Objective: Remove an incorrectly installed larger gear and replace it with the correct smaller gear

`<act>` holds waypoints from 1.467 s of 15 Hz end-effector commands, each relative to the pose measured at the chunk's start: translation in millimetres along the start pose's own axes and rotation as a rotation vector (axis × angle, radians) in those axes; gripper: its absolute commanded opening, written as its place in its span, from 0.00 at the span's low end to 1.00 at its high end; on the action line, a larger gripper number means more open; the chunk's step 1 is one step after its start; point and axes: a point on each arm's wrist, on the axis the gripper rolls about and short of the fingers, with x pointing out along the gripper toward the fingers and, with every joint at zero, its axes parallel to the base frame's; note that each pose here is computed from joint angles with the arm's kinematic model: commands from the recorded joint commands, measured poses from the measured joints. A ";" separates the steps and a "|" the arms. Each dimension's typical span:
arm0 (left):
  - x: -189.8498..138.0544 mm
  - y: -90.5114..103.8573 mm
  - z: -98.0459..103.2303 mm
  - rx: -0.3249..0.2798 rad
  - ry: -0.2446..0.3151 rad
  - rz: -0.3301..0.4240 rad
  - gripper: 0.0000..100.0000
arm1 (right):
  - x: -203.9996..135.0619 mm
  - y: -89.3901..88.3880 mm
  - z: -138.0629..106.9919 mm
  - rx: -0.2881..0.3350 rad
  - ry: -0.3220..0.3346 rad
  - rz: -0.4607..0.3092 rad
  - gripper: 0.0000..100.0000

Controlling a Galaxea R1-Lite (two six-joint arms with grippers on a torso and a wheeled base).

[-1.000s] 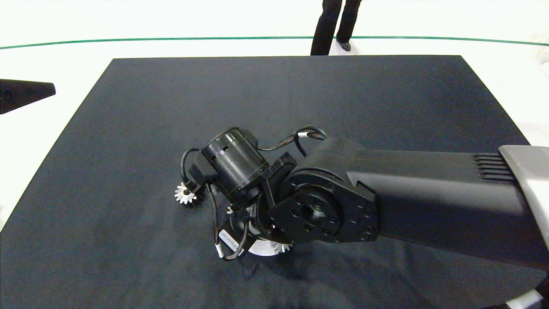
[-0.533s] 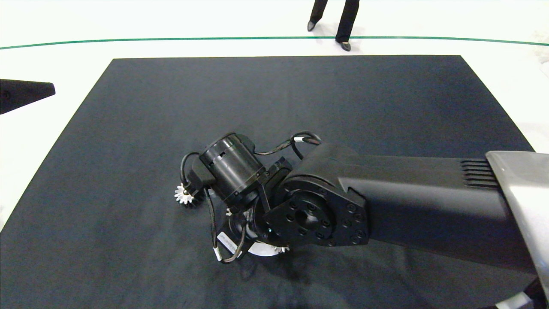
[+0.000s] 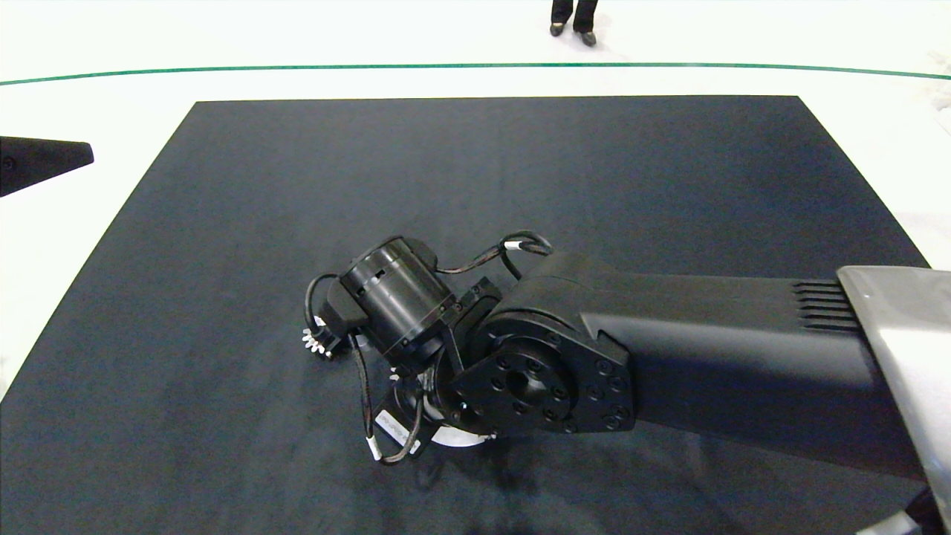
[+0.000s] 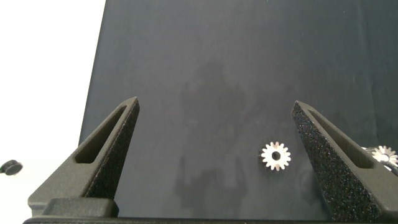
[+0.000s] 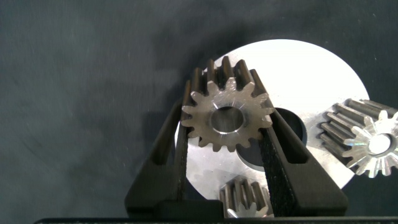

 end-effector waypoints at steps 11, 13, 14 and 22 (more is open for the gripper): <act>0.7 -0.5 -1.4 0.002 0.007 0.000 1.00 | 5.1 2.9 -17.9 -0.007 0.164 0.010 0.25; 0.7 -0.5 -1.4 0.002 0.007 0.000 1.00 | -4.1 5.3 -16.4 0.027 0.156 0.001 0.25; 0.6 -0.4 -1.0 0.002 0.006 0.000 1.00 | -11.6 5.1 -16.1 0.044 0.155 -0.003 0.25; -2.4 0.5 0.2 -0.001 -0.004 0.000 1.00 | -29.5 10.4 -7.8 0.064 0.080 0.008 0.25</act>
